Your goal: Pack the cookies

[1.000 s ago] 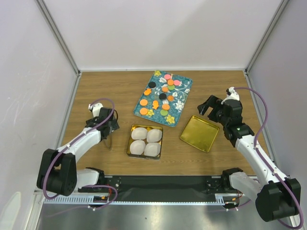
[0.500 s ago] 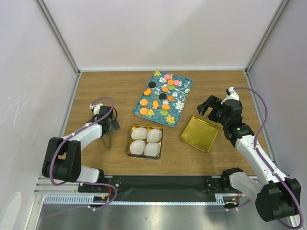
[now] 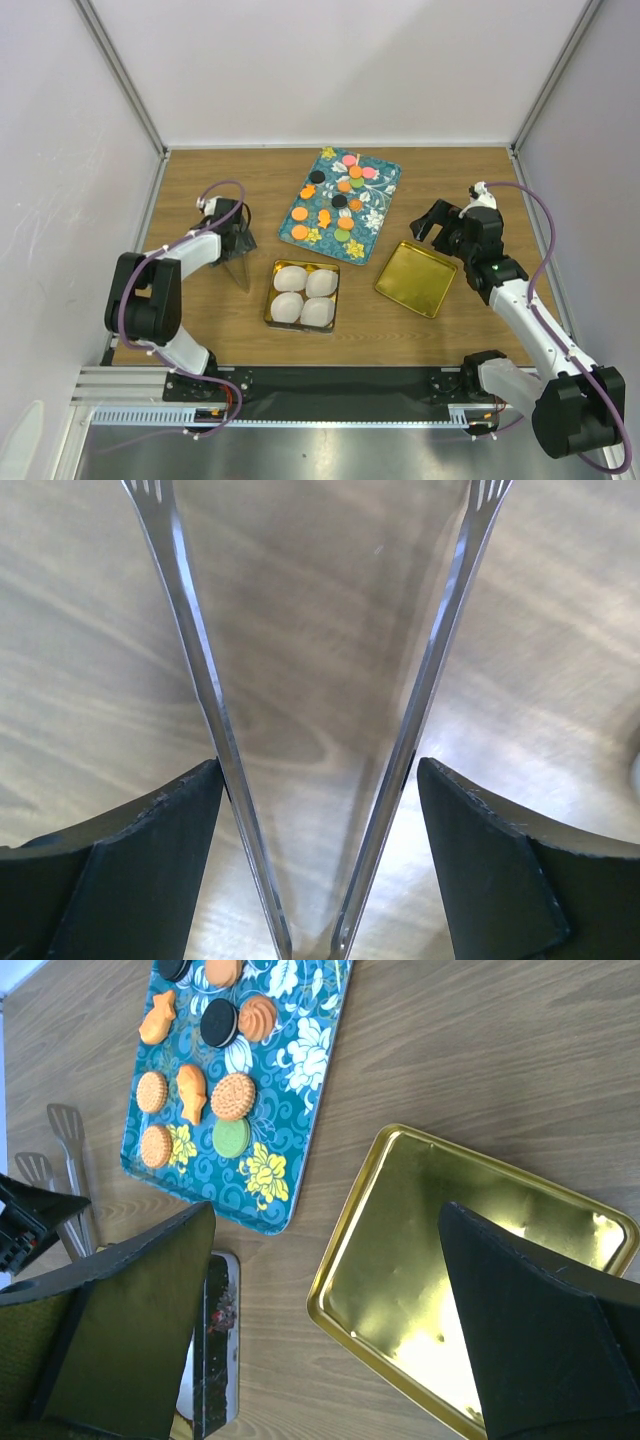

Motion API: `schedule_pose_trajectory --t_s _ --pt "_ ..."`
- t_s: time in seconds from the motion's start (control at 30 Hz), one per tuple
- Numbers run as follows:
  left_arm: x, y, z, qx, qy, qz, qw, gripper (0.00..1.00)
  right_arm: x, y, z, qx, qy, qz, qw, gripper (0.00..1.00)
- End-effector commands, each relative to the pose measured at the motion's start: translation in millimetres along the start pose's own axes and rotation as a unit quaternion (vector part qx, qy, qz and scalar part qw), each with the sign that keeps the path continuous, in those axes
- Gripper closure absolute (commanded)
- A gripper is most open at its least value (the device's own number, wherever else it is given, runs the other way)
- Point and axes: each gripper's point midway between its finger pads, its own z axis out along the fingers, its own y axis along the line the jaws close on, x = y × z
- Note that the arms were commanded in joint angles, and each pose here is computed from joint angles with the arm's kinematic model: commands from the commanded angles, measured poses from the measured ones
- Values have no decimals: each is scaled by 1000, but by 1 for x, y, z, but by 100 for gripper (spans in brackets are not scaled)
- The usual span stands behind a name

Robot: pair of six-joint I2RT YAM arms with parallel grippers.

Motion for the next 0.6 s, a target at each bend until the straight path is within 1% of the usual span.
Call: schedule_pose_trajectory --t_s 0.0,0.17,0.57 --pt "-16 -6 0 1 -8 7 1000 15 -7 5 0 -10 -10 -3 1000 0" --pt "-10 -3 1 1 -4 10 1000 12 -7 4 1 -10 -9 -5 1000 0" --pt "7 1 12 -11 20 9 1000 13 -2 5 2 -12 2 -4 1000 1"
